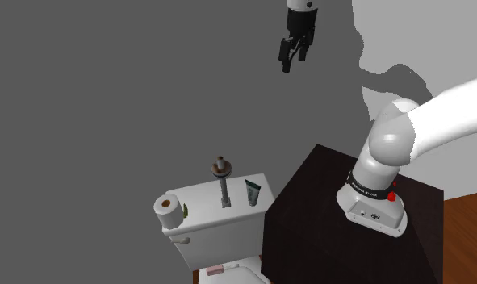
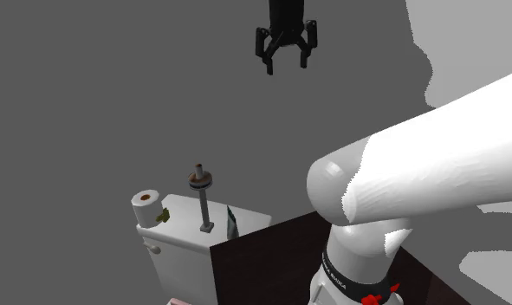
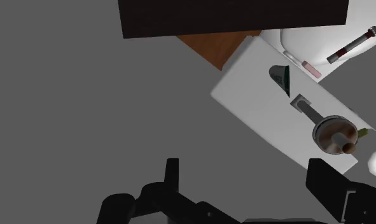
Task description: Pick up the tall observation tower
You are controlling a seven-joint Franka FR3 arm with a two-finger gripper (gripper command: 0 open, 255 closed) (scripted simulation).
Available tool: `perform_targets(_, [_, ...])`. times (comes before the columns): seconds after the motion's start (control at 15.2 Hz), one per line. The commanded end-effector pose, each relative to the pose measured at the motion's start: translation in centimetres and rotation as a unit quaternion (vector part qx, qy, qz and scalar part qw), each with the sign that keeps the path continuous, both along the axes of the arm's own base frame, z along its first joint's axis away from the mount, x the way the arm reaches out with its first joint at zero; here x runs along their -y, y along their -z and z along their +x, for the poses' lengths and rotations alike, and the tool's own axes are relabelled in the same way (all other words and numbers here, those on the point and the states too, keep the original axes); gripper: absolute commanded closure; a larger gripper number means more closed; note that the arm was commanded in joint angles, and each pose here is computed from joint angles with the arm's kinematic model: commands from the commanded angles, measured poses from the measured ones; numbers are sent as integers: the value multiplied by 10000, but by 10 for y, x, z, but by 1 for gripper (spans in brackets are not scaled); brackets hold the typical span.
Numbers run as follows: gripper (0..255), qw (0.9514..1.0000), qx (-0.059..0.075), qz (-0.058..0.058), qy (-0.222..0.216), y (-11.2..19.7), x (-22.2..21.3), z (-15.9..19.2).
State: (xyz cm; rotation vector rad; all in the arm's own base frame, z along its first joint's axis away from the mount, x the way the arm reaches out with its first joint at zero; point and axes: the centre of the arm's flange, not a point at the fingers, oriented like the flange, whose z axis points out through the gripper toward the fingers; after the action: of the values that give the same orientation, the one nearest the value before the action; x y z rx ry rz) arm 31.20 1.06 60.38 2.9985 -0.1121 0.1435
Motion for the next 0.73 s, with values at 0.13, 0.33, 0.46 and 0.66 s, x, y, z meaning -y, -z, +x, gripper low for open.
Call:
perform_targets(0.13, [0, 10000, 20, 35, -50, 20, -13, 9])
perform_targets(0.33, [0, 9999, 50, 88, -125, 49, -32, 23])
perform_targets(0.46, [0, 9997, 70, 123, -175, 69, -46, 32])
perform_targets(0.66, [0, 9995, 100, 175, -250, 98, -66, 46])
